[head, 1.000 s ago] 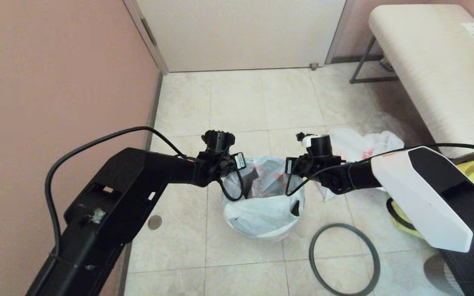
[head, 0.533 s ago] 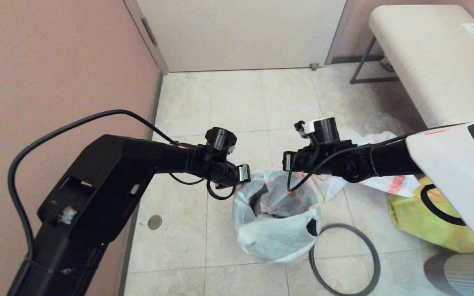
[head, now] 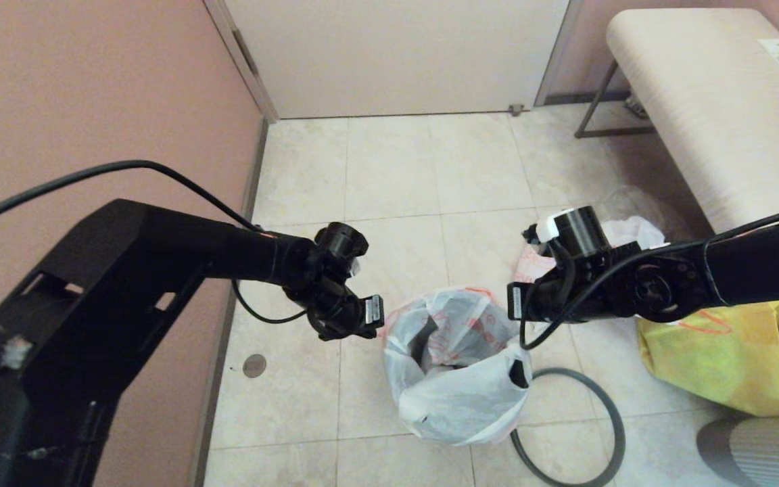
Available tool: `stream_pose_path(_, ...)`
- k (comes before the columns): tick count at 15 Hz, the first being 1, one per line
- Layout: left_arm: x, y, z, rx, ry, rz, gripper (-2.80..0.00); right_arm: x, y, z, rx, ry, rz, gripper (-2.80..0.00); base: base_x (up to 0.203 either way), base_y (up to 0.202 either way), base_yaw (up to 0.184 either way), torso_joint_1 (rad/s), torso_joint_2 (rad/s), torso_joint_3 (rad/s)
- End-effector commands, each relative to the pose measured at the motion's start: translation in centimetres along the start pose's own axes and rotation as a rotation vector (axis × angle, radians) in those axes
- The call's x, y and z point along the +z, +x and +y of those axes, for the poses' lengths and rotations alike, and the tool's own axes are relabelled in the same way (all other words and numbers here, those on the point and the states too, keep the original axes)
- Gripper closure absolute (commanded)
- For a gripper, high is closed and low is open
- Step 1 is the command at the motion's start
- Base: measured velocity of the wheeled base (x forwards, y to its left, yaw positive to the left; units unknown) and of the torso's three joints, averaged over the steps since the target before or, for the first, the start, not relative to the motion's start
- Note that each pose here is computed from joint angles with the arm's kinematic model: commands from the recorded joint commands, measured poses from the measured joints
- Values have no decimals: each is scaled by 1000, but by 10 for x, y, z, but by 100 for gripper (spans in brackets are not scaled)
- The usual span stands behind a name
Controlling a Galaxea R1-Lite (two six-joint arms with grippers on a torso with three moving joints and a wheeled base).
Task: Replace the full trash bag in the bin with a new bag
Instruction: Put the new garbage bag on the trash can
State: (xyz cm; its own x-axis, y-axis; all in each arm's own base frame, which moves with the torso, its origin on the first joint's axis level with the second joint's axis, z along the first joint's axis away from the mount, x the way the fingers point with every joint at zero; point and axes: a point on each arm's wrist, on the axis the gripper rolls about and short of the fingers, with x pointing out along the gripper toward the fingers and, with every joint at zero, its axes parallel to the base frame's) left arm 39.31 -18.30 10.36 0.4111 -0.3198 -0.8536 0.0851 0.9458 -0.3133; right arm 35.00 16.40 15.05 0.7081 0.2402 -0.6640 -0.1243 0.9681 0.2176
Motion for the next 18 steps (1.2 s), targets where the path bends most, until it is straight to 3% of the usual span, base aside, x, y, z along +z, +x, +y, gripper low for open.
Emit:
stream_pose_path(1, -5, -36, -5, -20, -4, -34, 0, -6, -19, -1, -18, -3, -2, 0, 0, 0, 0, 0, 0, 0)
stream_pose_path(4, -37, -54, -4, 35, 1, -1, 0, -24, -5, 18, -12, -53, 55, 0, 0, 0, 0, 0, 0, 0)
stream_pose_path(7, -66, -35, 31, 92, -39, -19, 0, -50, 37, 45, -69, -133, 94, 0, 0, 0, 0, 0, 0, 0)
stream_pose_path(10, -60, -19, 68, -46, -71, -268, 0, -73, 80, 70, -94, -233, 131, 0, 0, 0, 0, 0, 0, 0)
stream_pose_path(11, -56, -13, 80, -99, -67, -305, 0, -80, 94, 73, -111, -264, 145, 0, 0, 0, 0, 0, 0, 0)
stream_pose_path(13, -56, 4, 93, -165, -32, -288, 0, -92, 116, 82, -134, -318, 177, 0, 0, 0, 0, 0, 0, 0)
stream_pose_path(16, -53, 6, 92, -171, -20, -297, 0, -117, 157, 81, -191, -370, 264, 0, 0, 0, 0, 0, 0, 0)
stream_pose_path(18, -53, 6, 91, -172, -16, -299, 0, -121, 183, 79, -221, -380, 257, 0, 0, 0, 0, 0, 0, 0)
